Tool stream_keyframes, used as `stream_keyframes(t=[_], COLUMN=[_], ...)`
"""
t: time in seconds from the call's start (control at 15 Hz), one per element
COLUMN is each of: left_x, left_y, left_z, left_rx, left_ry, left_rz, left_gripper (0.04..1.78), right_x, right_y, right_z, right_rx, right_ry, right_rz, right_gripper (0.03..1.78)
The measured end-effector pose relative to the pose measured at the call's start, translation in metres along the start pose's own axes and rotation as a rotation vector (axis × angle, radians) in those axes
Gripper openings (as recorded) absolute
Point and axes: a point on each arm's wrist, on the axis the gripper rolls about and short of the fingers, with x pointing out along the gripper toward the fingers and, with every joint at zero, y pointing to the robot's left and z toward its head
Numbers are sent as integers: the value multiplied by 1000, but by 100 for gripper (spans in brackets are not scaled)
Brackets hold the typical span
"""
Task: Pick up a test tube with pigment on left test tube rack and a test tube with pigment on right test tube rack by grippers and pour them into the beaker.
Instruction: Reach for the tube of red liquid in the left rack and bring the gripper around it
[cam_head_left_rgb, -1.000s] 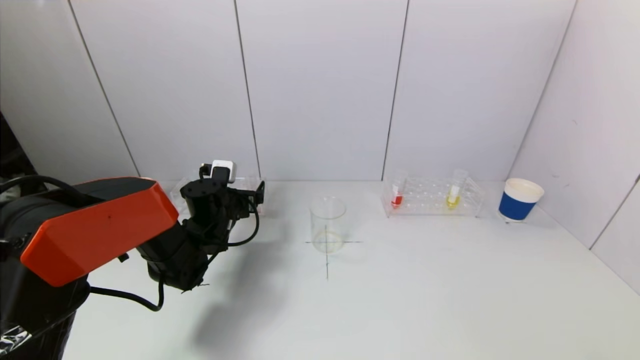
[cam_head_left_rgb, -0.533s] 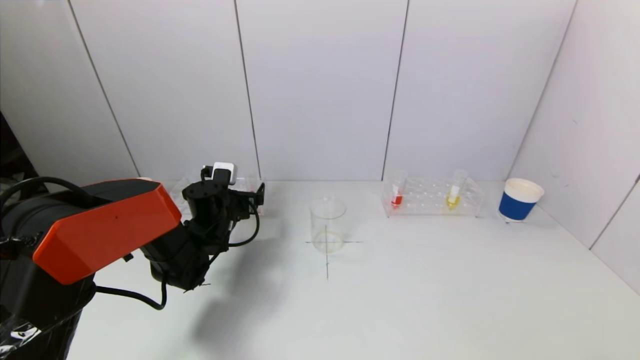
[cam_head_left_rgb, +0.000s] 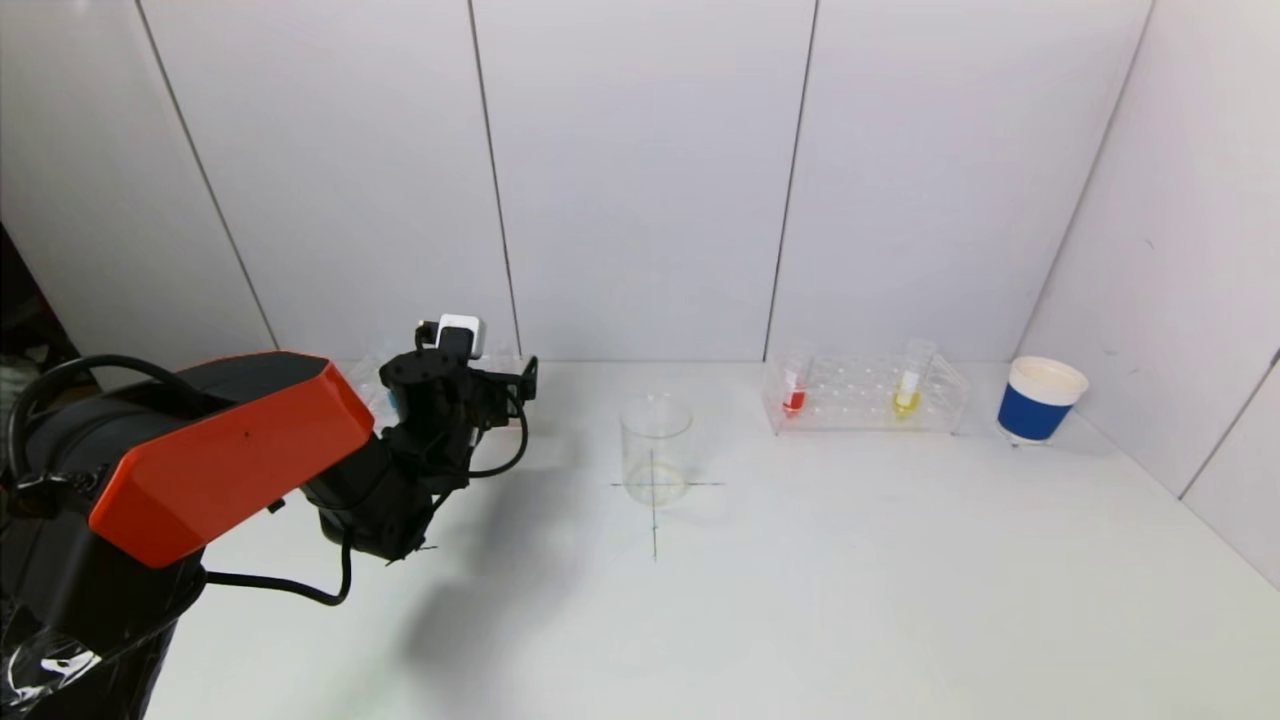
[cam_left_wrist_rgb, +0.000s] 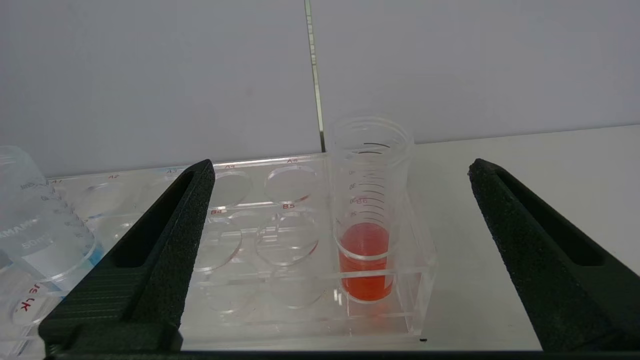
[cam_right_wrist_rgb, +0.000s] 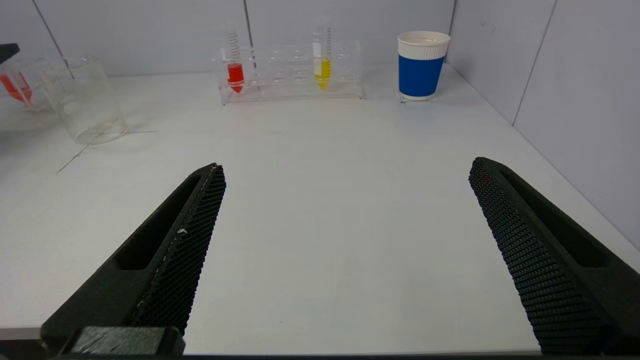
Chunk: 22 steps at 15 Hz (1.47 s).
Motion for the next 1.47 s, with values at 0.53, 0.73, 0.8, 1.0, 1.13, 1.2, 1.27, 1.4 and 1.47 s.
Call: stream_keyframes(t=[0.53, 0.73, 0.8, 1.0, 1.13, 1.2, 1.27, 1.4, 1.47], left_x=[12, 12, 12, 12, 12, 12, 12, 12, 12], left_y=[-5, -9, -9, -9, -9, -9, -9, -9, -9], left_z=[-5, -6, -5, -5, -5, -5, -5, -5, -5], left_rx=[2, 2, 2, 2, 3, 2, 3, 2, 2], left_ry=[-5, -3, -5, -5, -5, -4, -4, -5, -6], left_rz=[-1, -7, -7, -8, -8, -7, -7, -7, -7], left_gripper=[177, 177, 177, 177, 177, 177, 177, 177, 177], right_x=[0, 0, 0, 0, 0, 0, 0, 0, 0], right_y=[0, 0, 0, 0, 0, 0, 0, 0, 0], right_z=[0, 0, 0, 0, 0, 0, 0, 0, 0], right_rx=[0, 0, 0, 0, 0, 0, 0, 0, 0], right_ry=[0, 0, 0, 0, 0, 0, 0, 0, 0], right_rz=[0, 0, 0, 0, 0, 0, 0, 0, 0], right_gripper=[177, 177, 177, 177, 177, 177, 177, 177, 177])
